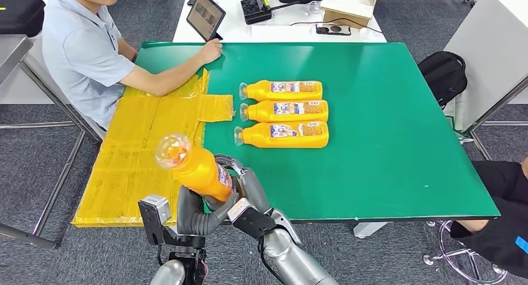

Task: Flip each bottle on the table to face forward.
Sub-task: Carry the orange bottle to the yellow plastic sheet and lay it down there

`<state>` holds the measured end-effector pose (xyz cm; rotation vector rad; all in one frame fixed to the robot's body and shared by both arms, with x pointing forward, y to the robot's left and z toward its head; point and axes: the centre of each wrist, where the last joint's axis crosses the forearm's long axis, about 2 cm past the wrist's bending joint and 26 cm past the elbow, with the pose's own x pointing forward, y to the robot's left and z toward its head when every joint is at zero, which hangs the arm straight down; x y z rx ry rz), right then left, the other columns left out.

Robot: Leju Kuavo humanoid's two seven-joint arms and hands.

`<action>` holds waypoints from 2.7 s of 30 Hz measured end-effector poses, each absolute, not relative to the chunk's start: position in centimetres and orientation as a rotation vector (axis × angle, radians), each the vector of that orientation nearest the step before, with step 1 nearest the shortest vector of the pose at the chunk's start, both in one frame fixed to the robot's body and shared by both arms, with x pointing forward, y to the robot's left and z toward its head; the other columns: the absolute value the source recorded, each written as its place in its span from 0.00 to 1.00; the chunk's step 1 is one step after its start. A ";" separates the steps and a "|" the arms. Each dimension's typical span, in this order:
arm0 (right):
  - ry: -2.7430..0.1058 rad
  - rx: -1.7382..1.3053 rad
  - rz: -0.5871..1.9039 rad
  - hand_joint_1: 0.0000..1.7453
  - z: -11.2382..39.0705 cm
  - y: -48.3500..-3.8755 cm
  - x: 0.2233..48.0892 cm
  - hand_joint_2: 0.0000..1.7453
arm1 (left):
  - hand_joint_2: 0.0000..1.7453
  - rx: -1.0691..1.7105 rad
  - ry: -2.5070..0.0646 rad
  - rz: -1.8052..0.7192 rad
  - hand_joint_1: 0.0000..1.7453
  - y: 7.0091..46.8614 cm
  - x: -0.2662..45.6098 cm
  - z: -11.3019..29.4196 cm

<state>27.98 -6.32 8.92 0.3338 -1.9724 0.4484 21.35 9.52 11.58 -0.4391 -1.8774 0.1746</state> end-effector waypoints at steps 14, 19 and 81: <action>-1.967 0.351 0.469 0.30 8.9 -6.2 28.3 1.00 | 1.00 -0.536 -1.862 0.235 1.00 10.0 21.7 11.7; -1.950 0.363 0.505 0.14 8.5 -6.0 28.0 1.00 | 1.00 -0.574 -1.862 0.255 1.00 10.3 21.9 12.0; -1.949 0.292 0.536 0.00 7.8 -8.2 29.1 0.50 | 1.00 -0.889 -1.581 0.618 0.89 14.9 24.7 11.2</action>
